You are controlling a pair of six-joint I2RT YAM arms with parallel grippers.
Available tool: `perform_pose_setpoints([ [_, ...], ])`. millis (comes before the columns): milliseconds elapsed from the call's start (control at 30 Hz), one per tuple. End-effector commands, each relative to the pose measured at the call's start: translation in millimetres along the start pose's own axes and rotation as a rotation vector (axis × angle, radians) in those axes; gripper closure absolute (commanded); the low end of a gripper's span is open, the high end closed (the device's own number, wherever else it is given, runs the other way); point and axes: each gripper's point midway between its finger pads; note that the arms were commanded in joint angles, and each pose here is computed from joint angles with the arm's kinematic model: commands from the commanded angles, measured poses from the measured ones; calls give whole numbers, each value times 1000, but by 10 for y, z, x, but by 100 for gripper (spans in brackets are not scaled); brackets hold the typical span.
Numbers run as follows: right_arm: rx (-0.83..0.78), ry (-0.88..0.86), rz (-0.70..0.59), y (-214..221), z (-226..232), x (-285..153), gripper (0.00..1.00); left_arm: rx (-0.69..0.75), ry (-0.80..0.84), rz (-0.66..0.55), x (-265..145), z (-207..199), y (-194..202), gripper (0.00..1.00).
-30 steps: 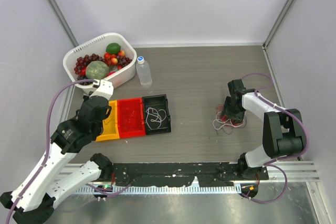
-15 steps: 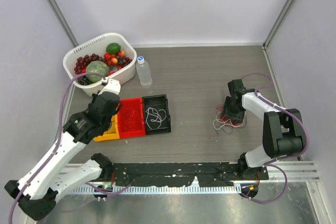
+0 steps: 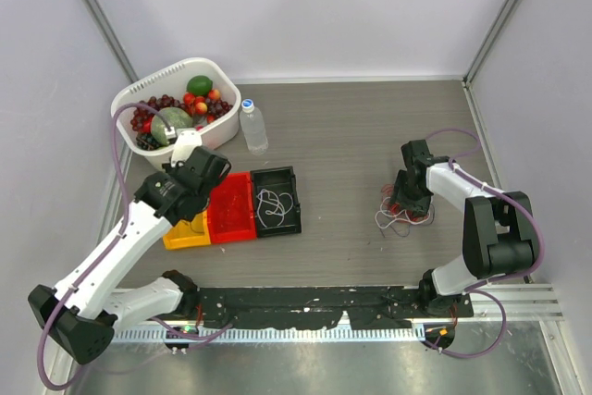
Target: Untangle the cables
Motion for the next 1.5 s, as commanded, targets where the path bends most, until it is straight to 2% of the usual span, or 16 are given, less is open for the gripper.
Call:
perform_pose_setpoints([
  [0,-8,-53,48,101,121,94,44,-252,-74,21,-72,166,76,100],
  [133,-8,-53,50,103,124,104,44,-364,-87,44,-86,211,228,100],
  [333,-8,-56,48,104,126,96,44,-474,-24,65,64,-18,351,100],
  [667,-12,-58,42,99,130,76,44,-494,31,162,584,-324,469,100],
  [767,-12,-58,38,88,132,72,44,-464,57,194,734,-395,570,100],
  [933,-12,-58,46,104,137,86,44,-505,91,272,1002,-461,743,100],
  [1133,-29,-67,50,127,160,74,44,-529,105,329,999,-487,757,100],
  [1267,-51,-85,48,138,206,51,44,-568,124,317,818,-411,689,48],
  [1333,-54,-87,46,134,214,45,43,-596,148,284,695,-354,594,37],
  [1467,-63,-113,74,190,264,43,43,-633,210,206,452,-241,345,28],
])
Point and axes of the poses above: each gripper's point midway between its finger pads, its own x axis out along the fingers, its own z axis along the line the jaws close on, y = z × x, and after that the axes turned 14 degrees about x, right-handed
